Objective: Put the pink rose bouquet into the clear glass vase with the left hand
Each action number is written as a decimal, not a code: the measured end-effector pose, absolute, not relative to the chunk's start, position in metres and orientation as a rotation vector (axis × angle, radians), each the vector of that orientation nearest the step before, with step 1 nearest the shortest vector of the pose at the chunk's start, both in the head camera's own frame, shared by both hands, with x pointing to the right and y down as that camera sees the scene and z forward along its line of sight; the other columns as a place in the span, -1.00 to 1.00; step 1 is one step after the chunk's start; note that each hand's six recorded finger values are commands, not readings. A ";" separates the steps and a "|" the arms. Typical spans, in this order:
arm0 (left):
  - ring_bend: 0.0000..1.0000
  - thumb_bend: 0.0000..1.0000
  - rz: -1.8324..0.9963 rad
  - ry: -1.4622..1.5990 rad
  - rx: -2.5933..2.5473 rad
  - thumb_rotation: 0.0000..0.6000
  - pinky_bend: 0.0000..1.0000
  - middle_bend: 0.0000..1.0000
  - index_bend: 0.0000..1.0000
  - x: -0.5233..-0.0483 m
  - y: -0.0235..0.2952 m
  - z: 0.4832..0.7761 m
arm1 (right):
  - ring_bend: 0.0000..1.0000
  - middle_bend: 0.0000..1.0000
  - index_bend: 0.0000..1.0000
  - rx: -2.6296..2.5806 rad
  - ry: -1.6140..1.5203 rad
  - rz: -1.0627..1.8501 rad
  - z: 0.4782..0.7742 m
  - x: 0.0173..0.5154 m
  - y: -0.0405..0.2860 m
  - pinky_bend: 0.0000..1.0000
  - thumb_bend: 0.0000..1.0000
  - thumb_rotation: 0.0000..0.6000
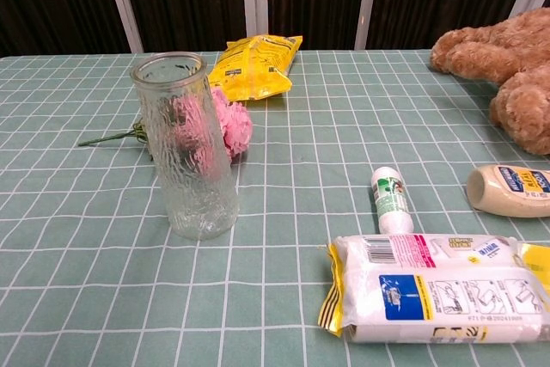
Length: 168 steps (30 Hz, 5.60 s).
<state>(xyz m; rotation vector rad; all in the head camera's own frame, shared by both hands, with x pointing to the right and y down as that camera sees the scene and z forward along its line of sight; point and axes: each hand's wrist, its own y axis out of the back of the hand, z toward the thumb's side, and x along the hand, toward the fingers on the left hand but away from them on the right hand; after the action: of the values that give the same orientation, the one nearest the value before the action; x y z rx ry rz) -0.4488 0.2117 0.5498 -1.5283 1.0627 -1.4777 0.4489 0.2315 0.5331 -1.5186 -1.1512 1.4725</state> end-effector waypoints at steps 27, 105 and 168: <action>-1.00 -0.64 -1.403 0.729 -1.657 1.00 -1.00 -0.85 -0.84 -0.295 0.102 0.663 | -0.98 -0.79 -0.75 -1.512 -1.112 1.524 0.545 0.447 0.232 -1.00 -0.66 1.00; -0.46 -0.10 -1.251 0.812 -1.421 1.00 -0.37 -0.07 -0.23 -0.217 0.069 0.706 | -0.98 -0.79 -0.75 -1.538 -1.130 1.560 0.548 0.449 0.235 -1.00 -0.66 1.00; -0.47 -0.10 -0.477 1.675 -2.741 1.00 -0.39 -0.12 -0.18 -0.213 0.057 0.452 | -0.98 -0.79 -0.75 -1.563 -1.182 1.518 0.538 0.449 0.235 -1.00 -0.66 1.00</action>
<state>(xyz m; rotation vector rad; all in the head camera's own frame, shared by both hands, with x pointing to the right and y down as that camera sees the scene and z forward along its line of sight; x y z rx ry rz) -0.2130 0.0575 0.4519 -2.7407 1.6755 -0.4773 0.4492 0.2355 0.5380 -1.5634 -1.1818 1.5176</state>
